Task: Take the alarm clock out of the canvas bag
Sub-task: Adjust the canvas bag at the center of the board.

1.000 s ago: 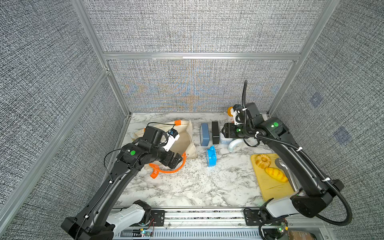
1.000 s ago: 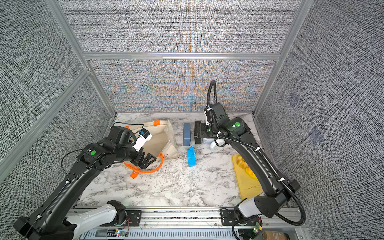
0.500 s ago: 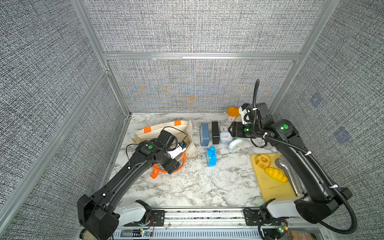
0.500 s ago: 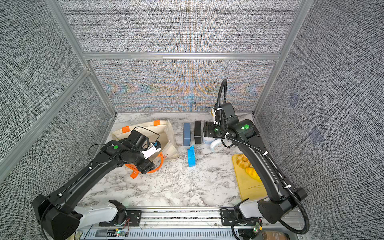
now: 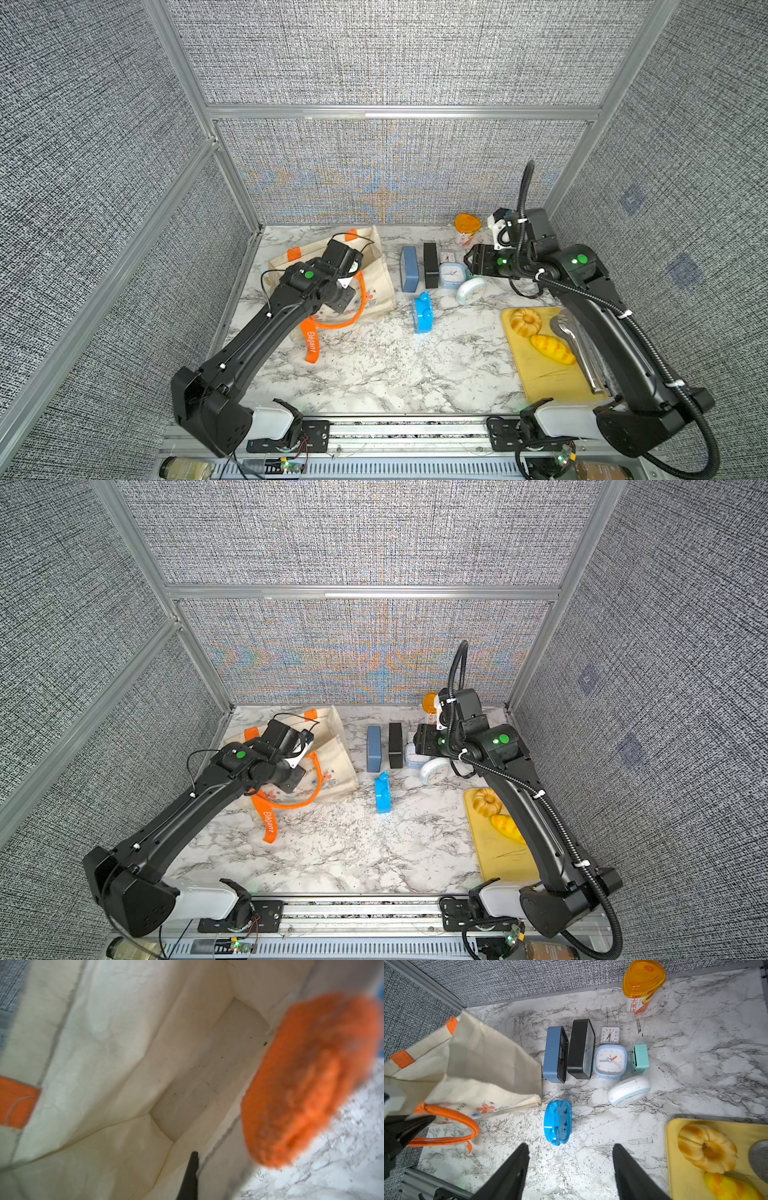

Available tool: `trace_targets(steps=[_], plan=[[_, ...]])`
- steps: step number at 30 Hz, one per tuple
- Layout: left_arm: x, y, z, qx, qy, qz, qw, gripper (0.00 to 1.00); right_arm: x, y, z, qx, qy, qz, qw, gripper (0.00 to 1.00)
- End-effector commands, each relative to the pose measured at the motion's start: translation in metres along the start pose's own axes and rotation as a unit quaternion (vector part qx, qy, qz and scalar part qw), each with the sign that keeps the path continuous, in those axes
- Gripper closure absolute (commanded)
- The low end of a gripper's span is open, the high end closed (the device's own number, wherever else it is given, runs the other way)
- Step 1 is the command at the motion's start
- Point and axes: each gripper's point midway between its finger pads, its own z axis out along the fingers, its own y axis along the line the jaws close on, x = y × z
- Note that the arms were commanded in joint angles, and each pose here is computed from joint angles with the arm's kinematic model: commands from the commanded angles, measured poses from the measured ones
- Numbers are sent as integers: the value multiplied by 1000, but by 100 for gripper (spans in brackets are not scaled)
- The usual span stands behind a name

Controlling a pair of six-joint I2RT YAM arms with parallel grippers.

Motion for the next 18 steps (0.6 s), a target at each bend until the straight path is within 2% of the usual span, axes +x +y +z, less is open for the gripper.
trace_targets(steps=[1,5,9,15,18], plan=[[-10,5,4,-9,25,-116,993,100,-2,1,-4,-10,-13,8,1000,33],[-28,-2,21,-7,72,-221,973,100,0,-3,-10,-11,-20,12,1000,33],[-44,-2,38,-23,96,-287,953,100,2,-8,-18,-13,-31,18,999,33],[-96,-15,56,36,60,-382,922,100,7,-16,-24,-10,-35,20,999,33],[-130,-25,58,90,36,-414,905,100,10,-17,-22,-15,-34,25,999,33]])
